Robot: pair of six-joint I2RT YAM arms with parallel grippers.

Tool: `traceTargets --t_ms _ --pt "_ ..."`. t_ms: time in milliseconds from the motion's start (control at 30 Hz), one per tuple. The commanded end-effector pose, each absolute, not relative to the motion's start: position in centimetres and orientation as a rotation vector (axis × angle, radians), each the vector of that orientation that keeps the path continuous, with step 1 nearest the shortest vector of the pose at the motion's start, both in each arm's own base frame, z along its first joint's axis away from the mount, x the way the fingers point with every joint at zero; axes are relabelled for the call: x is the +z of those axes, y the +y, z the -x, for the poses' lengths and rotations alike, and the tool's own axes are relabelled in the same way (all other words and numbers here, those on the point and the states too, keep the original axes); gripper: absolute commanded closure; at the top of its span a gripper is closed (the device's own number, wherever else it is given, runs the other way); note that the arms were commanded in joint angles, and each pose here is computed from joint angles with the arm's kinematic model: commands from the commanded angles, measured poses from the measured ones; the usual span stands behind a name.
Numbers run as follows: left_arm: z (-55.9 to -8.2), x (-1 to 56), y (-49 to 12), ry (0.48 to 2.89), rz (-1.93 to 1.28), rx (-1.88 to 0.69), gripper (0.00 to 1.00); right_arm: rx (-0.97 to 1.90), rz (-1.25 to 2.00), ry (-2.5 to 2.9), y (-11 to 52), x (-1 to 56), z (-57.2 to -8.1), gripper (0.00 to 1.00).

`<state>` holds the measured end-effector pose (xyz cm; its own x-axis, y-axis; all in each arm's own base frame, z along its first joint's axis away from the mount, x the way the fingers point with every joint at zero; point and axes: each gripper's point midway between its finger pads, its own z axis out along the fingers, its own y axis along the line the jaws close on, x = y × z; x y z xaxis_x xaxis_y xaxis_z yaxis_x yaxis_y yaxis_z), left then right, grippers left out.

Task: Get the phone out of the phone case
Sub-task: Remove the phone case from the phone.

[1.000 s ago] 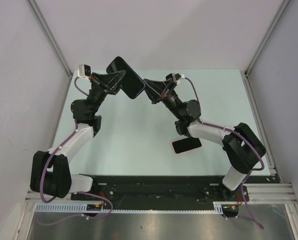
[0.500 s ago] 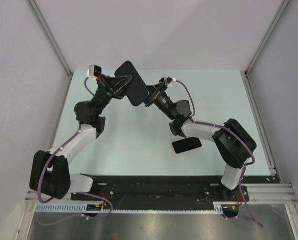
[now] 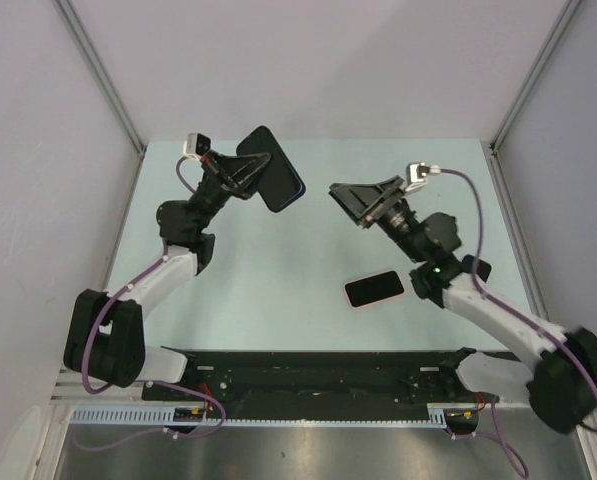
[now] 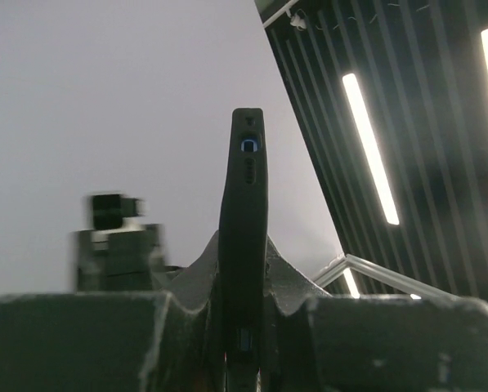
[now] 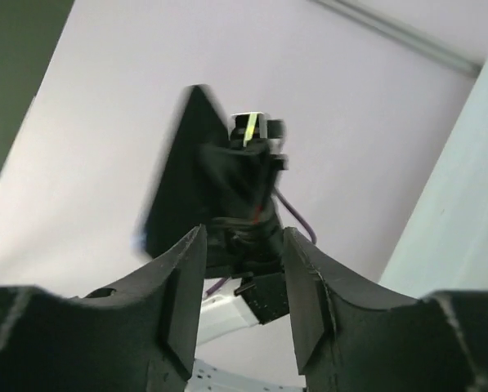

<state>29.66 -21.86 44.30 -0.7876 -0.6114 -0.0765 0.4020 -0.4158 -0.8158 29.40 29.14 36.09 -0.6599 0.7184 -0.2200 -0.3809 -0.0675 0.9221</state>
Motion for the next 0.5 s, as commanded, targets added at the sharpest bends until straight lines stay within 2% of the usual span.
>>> traceTargets --t_ms 0,133,267,467 --pt "-27.6 45.9 -21.4 1.076 0.154 -2.201 1.00 1.389 -0.203 1.502 25.4 37.7 -27.4 0.50" --pt "-28.2 44.9 -22.1 1.125 0.155 -2.174 1.00 1.316 -0.096 1.508 25.3 39.9 -25.8 0.56" --pt "-28.3 44.9 -22.4 1.141 0.152 -2.167 1.00 1.277 -0.015 1.524 27.2 40.5 -24.9 0.52" --pt "-28.0 45.1 -22.4 1.159 0.138 -2.132 1.00 1.290 0.061 1.521 28.8 41.1 -24.3 0.51"
